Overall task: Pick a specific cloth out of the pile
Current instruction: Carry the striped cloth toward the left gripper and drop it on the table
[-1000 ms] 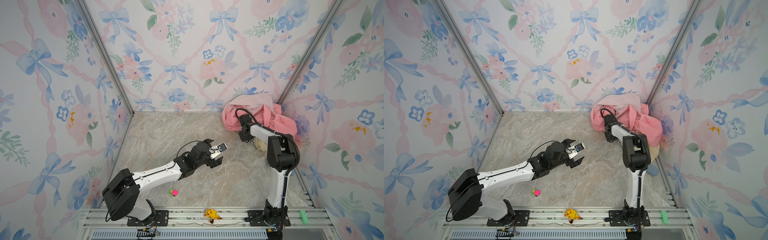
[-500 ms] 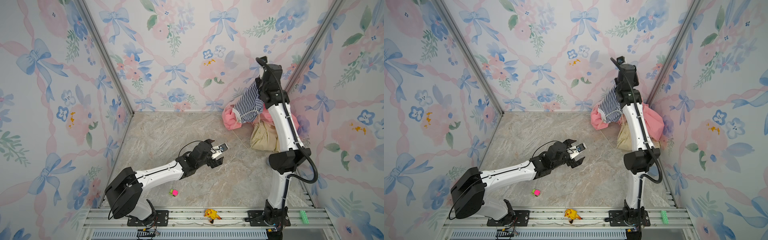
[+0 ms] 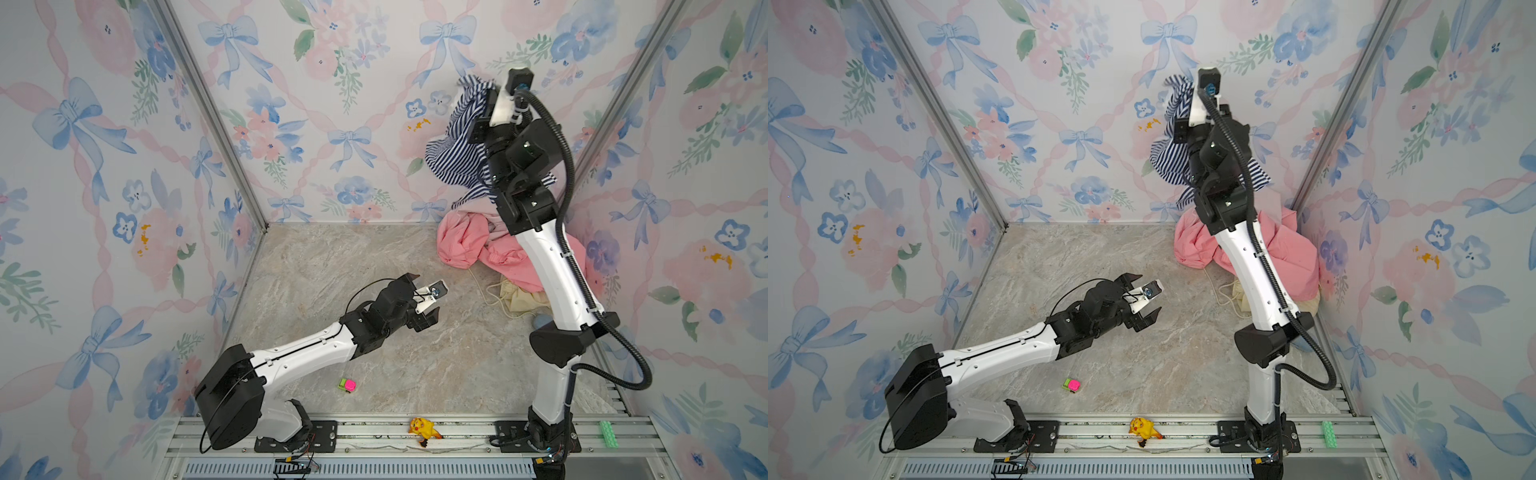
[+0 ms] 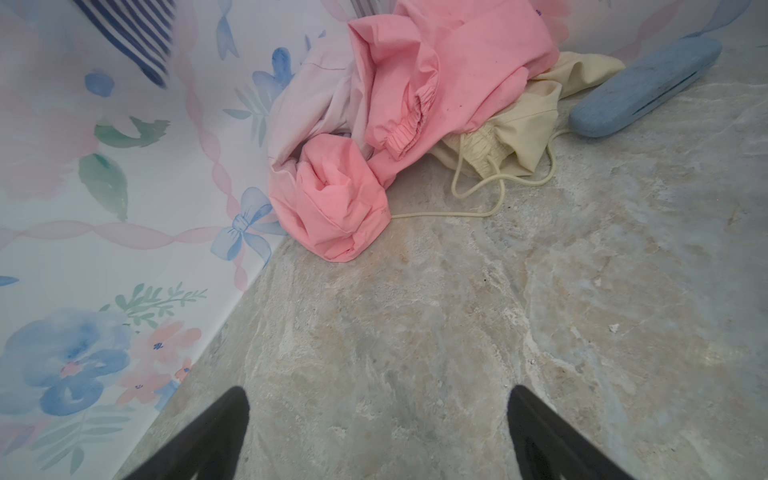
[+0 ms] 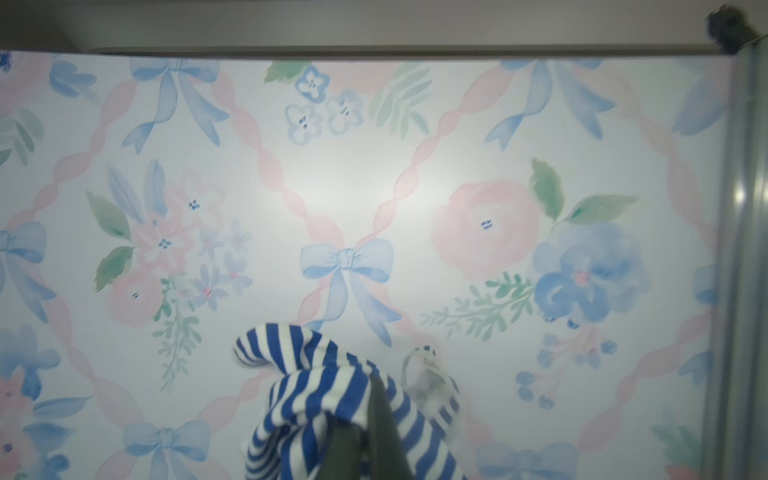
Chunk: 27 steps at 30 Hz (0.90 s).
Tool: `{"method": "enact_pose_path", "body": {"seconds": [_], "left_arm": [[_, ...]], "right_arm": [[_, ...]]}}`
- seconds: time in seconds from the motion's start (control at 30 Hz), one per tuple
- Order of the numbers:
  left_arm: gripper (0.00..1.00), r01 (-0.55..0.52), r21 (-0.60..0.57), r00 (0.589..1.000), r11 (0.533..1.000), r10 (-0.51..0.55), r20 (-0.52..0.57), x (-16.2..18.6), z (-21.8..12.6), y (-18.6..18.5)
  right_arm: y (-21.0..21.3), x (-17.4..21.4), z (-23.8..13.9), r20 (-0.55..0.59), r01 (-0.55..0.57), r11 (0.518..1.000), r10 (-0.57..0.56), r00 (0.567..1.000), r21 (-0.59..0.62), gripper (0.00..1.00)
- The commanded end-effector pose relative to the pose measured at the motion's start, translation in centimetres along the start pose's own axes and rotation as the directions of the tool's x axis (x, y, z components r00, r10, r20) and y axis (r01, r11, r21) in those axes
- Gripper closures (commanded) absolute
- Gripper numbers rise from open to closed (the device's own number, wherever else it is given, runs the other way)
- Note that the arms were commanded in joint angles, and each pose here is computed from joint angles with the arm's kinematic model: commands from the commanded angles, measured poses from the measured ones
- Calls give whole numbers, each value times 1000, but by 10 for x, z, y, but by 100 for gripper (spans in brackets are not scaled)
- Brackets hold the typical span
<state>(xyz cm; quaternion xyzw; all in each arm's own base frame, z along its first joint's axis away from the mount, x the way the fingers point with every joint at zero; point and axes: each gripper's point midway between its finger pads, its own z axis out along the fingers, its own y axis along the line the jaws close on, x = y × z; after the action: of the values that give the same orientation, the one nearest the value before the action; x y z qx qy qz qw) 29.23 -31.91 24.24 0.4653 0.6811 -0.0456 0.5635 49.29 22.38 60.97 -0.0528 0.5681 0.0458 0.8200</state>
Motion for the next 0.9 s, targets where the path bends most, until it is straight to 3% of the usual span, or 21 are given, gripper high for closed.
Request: {"method": "enact_pose_path", "body": {"seconds": [0.0, 0.17, 0.27, 0.37, 0.4, 0.43, 0.47, 0.53, 0.63, 0.7, 0.73, 0.87], "left_arm": [[2, 126, -124, 991, 984, -131, -29, -5, -44, 37], [2, 325, -268, 941, 907, -339, -6, 36, -117, 57], [2, 469, -249, 878, 848, -477, 30, 44, -152, 63], [2, 536, -251, 827, 806, -562, -37, 56, -162, 63], [2, 535, -271, 819, 800, -570, -67, 63, -160, 62], [2, 530, -287, 815, 798, -573, -87, 68, -158, 61], [2, 526, -308, 810, 793, -577, -102, 72, -155, 62], [3, 525, -344, 798, 779, -590, -119, 77, -148, 65], [5, 506, -429, 775, 748, -613, -155, 90, -135, 80], [8, 496, -518, 735, 697, -654, -177, 109, -128, 100], [10, 502, -553, 708, 666, -683, -181, 120, -125, 108], [18, 599, -593, 529, 537, -822, -211, 175, -95, 131]], "right_arm": [[86, 101, 4, -217, -143, 979, 109, 970, -147, 100], [162, 171, -12, -315, -180, 955, 99, 944, -238, 100], [176, 215, -24, -370, -166, 961, 75, 926, -220, 100], [172, 255, -36, -417, -183, 964, 89, 905, -193, 100], [168, 267, -40, -441, -180, 966, 82, 894, -186, 90], [165, 279, -45, -467, -174, 968, 70, 882, -184, 69], [161, 288, -52, -495, -163, 968, 49, 867, -189, 36], [147, 299, -66, -537, -144, 973, 24, 843, -183, 0], [114, 305, -94, -578, -117, 982, 12, 816, -146, 3], [88, 311, -120, -630, -112, 987, 16, 776, -113, 3], [79, 316, -134, -661, -109, 989, 14, 750, -104, 3], [58, 328, -201, -756, -86, 988, -44, 653, -132, 3]]}}
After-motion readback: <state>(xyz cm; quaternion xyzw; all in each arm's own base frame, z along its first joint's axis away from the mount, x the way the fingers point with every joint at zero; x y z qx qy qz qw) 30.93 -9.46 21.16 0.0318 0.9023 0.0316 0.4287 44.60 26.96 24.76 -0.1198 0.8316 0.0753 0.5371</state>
